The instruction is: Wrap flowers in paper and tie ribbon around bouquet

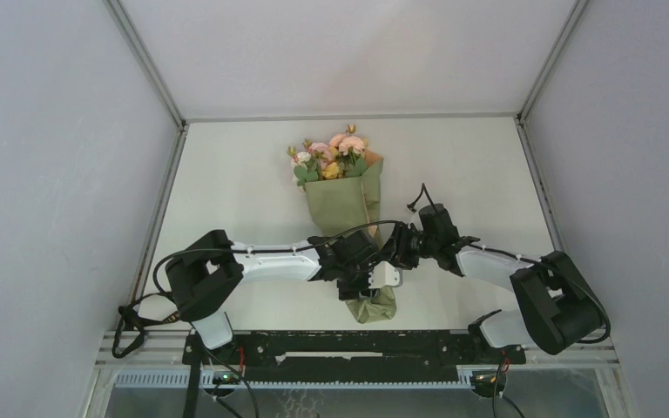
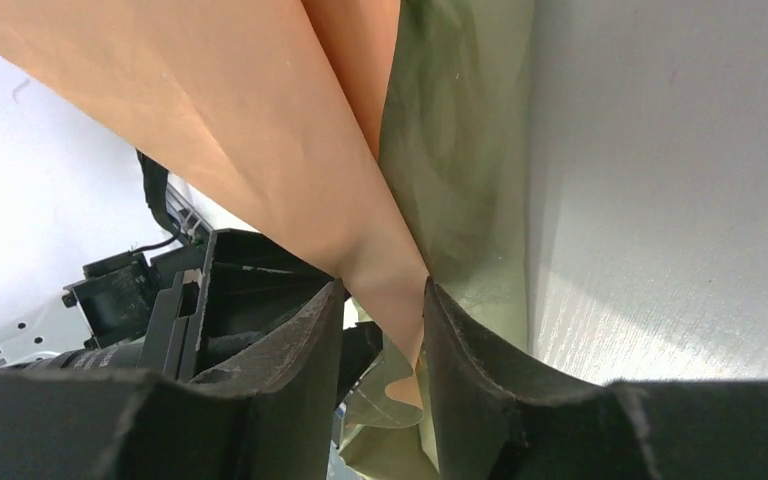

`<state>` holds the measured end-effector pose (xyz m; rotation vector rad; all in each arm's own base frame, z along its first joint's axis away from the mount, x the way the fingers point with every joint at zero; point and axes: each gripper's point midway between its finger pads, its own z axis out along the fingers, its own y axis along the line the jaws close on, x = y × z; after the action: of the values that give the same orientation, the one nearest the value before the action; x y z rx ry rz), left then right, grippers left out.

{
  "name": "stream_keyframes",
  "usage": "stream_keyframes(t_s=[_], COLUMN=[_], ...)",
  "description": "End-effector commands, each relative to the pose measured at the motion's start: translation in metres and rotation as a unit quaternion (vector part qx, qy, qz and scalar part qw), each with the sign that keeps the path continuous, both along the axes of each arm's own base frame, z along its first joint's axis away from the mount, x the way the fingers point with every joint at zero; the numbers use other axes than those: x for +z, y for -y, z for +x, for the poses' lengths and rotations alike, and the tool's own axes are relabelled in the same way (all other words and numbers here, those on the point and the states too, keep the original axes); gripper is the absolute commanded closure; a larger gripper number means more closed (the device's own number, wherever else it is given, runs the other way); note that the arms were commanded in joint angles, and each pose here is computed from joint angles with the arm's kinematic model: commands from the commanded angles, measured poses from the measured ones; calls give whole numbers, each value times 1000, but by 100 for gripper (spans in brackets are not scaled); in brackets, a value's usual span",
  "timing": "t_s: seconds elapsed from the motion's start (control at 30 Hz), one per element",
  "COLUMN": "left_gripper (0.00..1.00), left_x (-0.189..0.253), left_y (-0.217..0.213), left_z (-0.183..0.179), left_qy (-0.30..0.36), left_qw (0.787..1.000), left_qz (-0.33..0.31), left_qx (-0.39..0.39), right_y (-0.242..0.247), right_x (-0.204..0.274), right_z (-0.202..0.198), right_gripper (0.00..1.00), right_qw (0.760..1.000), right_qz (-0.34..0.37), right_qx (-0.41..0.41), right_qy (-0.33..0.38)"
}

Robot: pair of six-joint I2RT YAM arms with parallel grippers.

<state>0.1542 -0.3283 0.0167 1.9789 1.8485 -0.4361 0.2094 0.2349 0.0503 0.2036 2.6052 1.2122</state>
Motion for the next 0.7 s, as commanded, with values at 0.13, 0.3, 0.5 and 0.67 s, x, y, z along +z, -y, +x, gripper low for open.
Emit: stream_keyframes(t_s=[0.13, 0.3, 0.5, 0.67], left_gripper=[38, 38, 38, 37], left_x=[-4, -6, -6, 8], left_y=[-2, -6, -5, -2], left_z=[1, 1, 2, 7], left_qy=[8, 9, 10, 19], left_qw=[1000, 1000, 1000, 1000], left_qz=[18, 24, 23, 13], left_qx=[-18, -18, -16, -15], right_y=[-10, -5, -7, -7], right_x=[0, -14, -13, -9], right_z=[-9, -12, -18, -16], right_gripper=[74, 69, 74, 100], right_qw=[999, 999, 999, 999], right_qz=[24, 7, 15, 19], right_qx=[28, 23, 34, 33], right_qy=[0, -23, -28, -20])
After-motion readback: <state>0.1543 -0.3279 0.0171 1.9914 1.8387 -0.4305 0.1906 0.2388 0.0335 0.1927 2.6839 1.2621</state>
